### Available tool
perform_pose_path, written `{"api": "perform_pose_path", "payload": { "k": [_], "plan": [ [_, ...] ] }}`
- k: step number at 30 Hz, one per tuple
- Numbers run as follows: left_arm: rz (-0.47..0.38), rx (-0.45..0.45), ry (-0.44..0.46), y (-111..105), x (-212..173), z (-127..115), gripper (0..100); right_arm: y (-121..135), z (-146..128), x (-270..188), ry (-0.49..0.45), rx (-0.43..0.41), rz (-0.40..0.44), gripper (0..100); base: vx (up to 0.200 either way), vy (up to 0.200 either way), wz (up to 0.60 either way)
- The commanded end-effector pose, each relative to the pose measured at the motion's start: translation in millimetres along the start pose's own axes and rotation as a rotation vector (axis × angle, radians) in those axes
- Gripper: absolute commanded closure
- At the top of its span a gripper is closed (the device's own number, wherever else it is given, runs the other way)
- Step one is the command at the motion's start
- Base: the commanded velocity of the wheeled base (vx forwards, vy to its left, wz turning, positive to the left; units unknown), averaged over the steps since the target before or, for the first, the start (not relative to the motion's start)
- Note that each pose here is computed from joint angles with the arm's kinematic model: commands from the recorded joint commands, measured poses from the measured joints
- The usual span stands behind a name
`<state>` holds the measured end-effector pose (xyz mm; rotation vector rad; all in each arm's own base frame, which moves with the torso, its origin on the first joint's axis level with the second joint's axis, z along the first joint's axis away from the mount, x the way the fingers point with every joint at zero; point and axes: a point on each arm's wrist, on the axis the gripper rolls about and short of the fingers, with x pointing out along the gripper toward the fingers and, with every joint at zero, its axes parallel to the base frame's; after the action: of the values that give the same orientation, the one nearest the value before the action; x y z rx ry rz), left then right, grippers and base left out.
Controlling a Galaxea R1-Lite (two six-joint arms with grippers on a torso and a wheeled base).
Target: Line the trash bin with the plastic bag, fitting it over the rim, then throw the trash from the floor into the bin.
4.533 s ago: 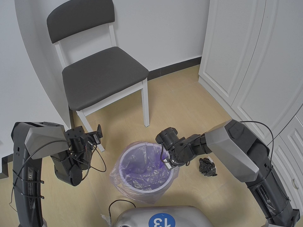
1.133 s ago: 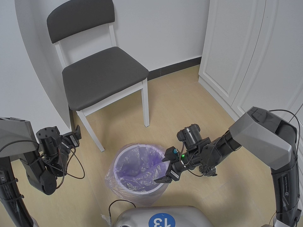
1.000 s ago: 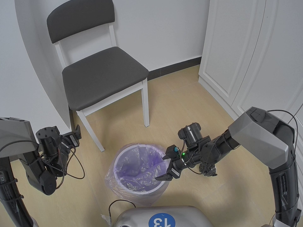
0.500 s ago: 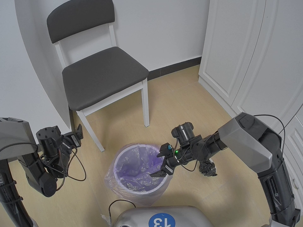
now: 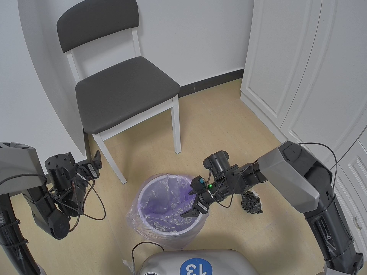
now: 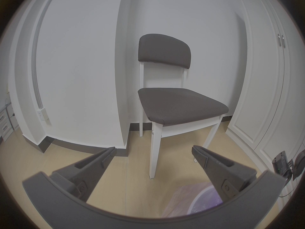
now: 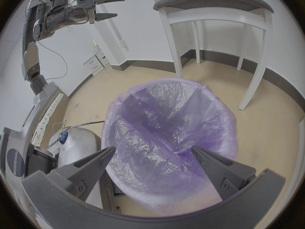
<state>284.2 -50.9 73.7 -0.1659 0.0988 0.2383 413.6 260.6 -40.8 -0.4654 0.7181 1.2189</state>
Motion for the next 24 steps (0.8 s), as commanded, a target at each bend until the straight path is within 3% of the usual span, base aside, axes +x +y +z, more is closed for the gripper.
{"api": "perform_pose_path", "payload": {
  "k": [1,4,5,15,24],
  "plan": [
    [-0.007,-0.006,-0.012,-1,-1,1,0,-3,1,4,0.018,0.011,0.013,0,0.000,0.000,0.00],
    [-0.007,-0.005,-0.011,-1,-2,1,0,-2,1,3,0.040,0.015,0.026,0,0.000,0.000,0.00],
    [-0.008,-0.004,-0.010,-1,-2,1,0,-3,0,3,0.052,0.013,0.033,100,0.000,0.000,0.00],
    [-0.024,0.001,-0.021,-5,-5,4,0,-4,-2,-1,0.068,-0.013,0.042,100,0.000,0.000,0.00],
    [-0.038,0.001,-0.027,-11,-9,5,0,15,-4,-20,0.047,-0.051,0.143,100,0.000,0.000,0.00]
  ]
}}
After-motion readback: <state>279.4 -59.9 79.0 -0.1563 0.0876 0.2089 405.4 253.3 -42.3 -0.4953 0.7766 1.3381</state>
